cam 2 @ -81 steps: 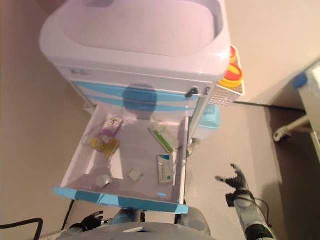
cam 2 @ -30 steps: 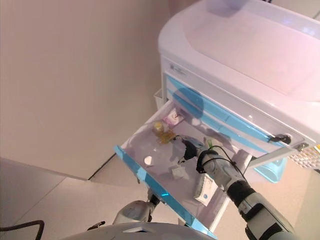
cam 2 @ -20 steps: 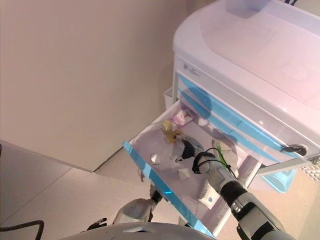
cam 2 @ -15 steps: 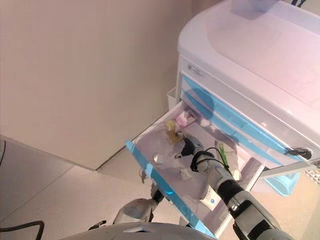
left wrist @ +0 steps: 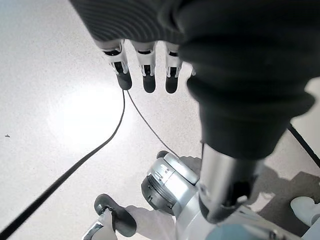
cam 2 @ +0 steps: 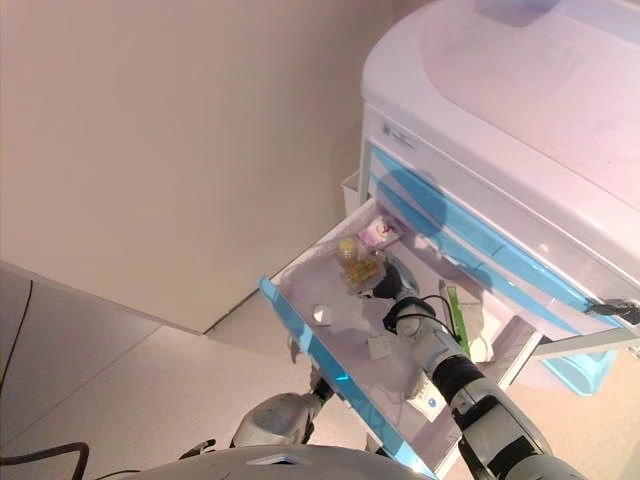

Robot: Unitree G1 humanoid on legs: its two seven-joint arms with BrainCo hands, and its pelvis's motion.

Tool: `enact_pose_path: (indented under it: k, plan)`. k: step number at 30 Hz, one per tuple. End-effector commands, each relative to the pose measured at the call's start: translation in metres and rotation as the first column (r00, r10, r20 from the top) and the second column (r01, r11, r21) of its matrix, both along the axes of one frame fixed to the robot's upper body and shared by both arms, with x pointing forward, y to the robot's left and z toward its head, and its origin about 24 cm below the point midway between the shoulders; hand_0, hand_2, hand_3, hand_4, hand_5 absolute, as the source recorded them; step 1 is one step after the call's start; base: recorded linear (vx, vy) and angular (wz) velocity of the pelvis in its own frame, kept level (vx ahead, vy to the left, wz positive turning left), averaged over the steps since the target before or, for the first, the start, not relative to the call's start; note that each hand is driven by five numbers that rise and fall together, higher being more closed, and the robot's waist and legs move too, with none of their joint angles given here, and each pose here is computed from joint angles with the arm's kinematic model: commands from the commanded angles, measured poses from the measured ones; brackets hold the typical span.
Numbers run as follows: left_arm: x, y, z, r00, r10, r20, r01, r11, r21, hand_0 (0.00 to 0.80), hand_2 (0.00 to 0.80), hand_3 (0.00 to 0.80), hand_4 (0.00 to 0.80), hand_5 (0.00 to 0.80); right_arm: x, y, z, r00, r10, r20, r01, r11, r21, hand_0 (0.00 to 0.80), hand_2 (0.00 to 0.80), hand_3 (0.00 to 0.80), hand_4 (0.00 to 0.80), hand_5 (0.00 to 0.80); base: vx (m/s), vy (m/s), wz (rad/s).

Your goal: Open the drawer and pick up the medicine

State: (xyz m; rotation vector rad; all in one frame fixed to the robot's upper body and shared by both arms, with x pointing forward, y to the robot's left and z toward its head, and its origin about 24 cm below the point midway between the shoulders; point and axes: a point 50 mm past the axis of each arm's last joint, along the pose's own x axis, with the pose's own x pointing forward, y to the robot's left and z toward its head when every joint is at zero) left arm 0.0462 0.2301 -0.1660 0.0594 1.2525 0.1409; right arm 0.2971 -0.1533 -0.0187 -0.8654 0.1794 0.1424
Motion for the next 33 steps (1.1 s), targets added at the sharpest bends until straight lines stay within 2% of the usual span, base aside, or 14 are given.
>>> enact_pose_path:
  k: [1,11,33]
  plan:
    - [-0.011,-0.007,-0.003,0.998,-0.059,-0.027,0.058,0.998,-0.008,0.000,0.000,0.000,0.000,0.000,0.017,0.005,0.020,0.995,-0.020,0.096,0.017,0.999,0.038,0.000,0.000,0.000,0.000,0.000,0.000,0.000,0.00]
    - [-0.012,-0.009,-0.003,0.998,-0.066,-0.020,0.066,0.998,-0.014,0.000,0.000,0.000,0.000,0.000,0.034,0.005,0.035,0.991,-0.053,0.124,0.046,0.997,0.063,0.000,0.000,0.000,0.000,0.000,0.002,0.024,0.06]
    - [-0.002,0.001,0.001,0.997,-0.074,0.029,0.074,0.997,-0.013,0.000,0.000,0.000,0.000,0.000,0.063,0.003,0.060,0.991,-0.050,0.127,0.055,0.998,-0.033,0.000,0.000,0.000,0.000,0.000,0.001,0.022,0.02]
